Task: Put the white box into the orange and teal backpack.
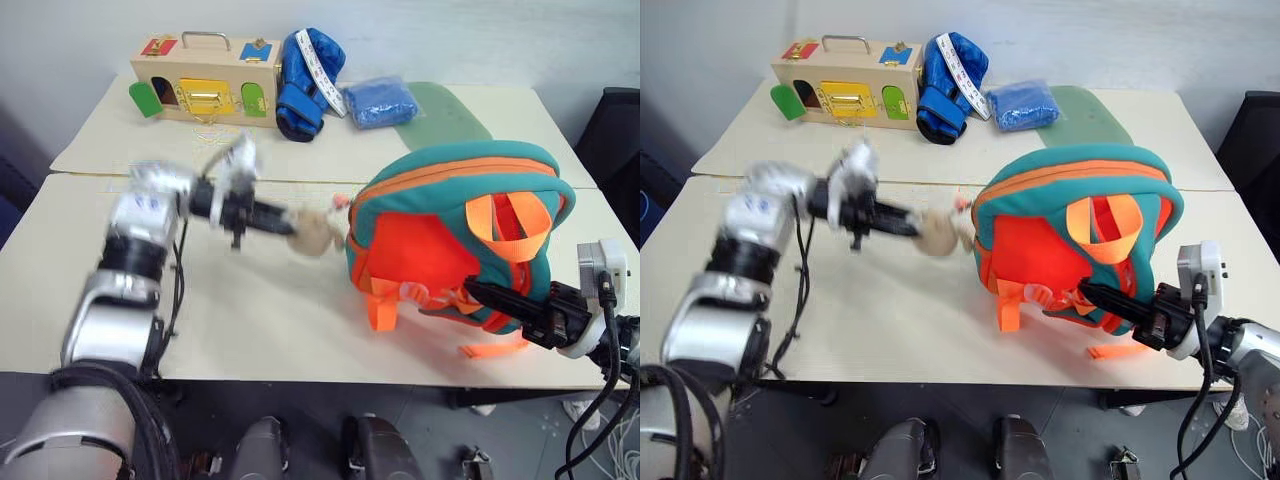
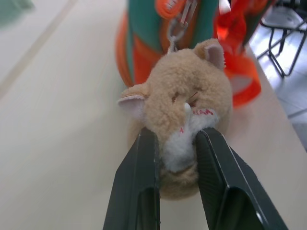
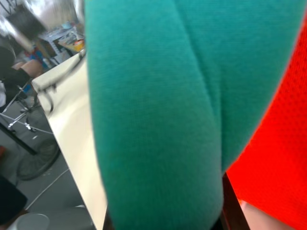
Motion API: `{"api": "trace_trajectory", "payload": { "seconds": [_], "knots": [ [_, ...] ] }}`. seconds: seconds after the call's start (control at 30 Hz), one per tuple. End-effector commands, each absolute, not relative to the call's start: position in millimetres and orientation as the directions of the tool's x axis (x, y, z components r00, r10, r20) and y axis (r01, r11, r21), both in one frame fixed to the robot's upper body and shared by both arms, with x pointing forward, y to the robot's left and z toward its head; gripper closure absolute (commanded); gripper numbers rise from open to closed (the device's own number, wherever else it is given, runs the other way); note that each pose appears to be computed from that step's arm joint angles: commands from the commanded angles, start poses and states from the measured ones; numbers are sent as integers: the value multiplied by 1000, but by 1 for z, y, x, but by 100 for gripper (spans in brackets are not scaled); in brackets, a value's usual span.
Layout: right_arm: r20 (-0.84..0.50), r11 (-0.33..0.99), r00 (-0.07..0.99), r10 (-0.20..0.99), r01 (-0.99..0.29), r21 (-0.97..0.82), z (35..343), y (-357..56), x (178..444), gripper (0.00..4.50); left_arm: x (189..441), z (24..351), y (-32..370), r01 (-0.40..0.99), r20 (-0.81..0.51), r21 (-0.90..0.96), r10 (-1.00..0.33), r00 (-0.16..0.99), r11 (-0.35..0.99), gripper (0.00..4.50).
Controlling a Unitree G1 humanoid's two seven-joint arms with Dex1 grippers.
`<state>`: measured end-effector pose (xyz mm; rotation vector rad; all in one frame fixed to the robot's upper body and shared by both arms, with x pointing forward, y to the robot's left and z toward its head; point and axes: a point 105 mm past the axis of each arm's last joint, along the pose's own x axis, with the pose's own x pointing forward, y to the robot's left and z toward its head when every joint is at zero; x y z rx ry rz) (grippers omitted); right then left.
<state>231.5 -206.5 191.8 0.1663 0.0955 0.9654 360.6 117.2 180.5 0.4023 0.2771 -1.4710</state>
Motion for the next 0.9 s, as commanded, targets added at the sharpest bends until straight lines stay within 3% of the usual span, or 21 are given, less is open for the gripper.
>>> {"api": "trace_trajectory", "payload": {
  "seconds": [0.03,0.27,0.4,0.57,0.7,0.8,0.9],
  "knots": [
    [3,526,531,847,-840,130,207,-204,224,450,364,177,109,979,-452,187,-877,161,83,366],
    [-21,465,465,885,-880,95,216,-192,215,450,375,133,95,958,-465,214,-842,273,192,366],
    [-55,486,483,874,-871,68,213,-192,219,316,371,130,93,957,-439,201,-854,280,211,367],
    [-128,549,539,833,-833,62,202,-211,222,138,353,150,109,965,-353,104,-899,260,239,216],
    [-168,602,587,792,-796,60,209,-245,213,1,322,174,145,967,-309,61,-916,255,248,92],
    [-205,646,626,752,-761,48,221,-276,202,0,298,196,177,961,-290,29,-918,271,275,1],
    [-227,719,699,678,-695,8,242,-316,194,0,272,229,218,941,-290,1,-901,324,338,1]
  ]
}}
